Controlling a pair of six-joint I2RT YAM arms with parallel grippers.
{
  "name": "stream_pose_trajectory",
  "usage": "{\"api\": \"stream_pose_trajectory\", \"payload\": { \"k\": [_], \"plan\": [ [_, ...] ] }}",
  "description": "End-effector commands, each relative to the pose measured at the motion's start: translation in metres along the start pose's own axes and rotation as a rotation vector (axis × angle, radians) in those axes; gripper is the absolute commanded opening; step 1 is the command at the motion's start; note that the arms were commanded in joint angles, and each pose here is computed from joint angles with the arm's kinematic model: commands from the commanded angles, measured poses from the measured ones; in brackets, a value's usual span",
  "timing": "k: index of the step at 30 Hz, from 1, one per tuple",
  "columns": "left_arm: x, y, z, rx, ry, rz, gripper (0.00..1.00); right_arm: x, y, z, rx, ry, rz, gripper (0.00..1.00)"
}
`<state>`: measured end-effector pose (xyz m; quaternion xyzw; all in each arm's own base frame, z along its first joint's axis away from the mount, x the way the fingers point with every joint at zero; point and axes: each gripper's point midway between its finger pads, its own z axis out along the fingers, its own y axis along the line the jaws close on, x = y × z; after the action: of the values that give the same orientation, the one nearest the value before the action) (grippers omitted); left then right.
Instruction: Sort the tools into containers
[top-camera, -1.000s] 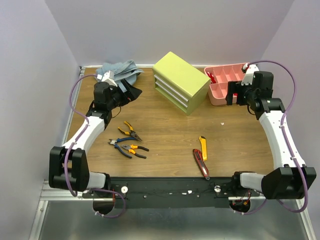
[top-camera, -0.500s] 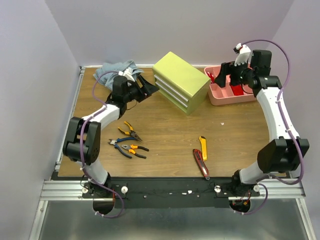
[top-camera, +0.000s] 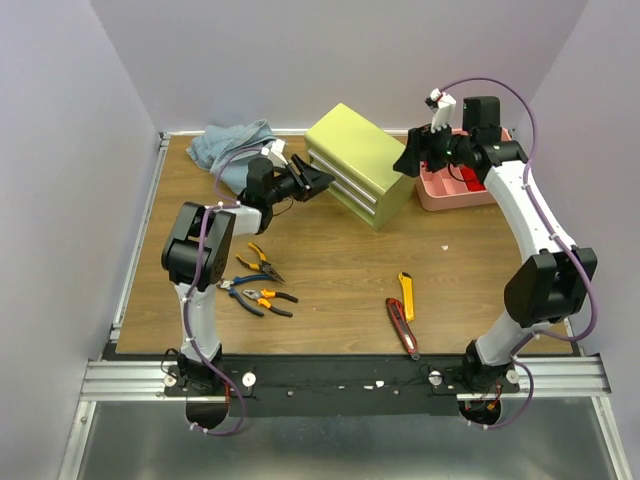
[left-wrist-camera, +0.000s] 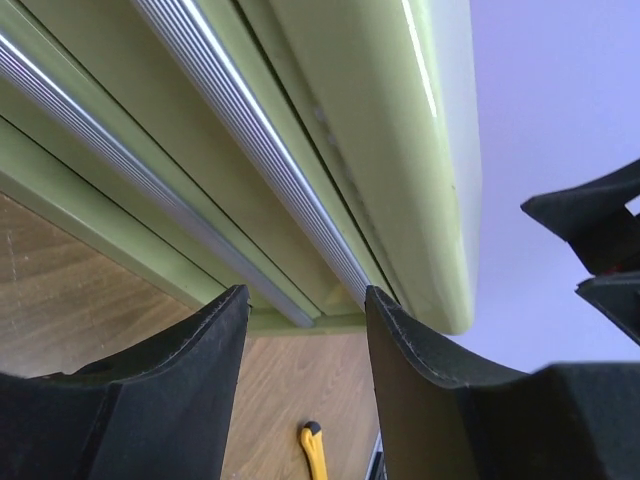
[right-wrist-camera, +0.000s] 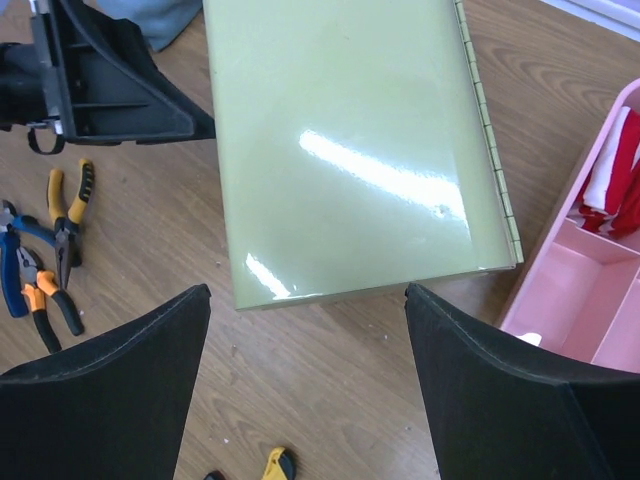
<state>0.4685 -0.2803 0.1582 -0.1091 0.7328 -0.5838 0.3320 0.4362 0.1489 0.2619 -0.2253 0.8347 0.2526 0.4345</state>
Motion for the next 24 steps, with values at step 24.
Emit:
{"api": "stream_pose_trajectory", "payload": {
  "k": [24],
  "plan": [
    [-0.002,-0.025,0.033,0.315,-0.055,0.093,0.65,0.009,-0.009,0.022,0.026,0.044,-0.015,0.81]
  ]
}}
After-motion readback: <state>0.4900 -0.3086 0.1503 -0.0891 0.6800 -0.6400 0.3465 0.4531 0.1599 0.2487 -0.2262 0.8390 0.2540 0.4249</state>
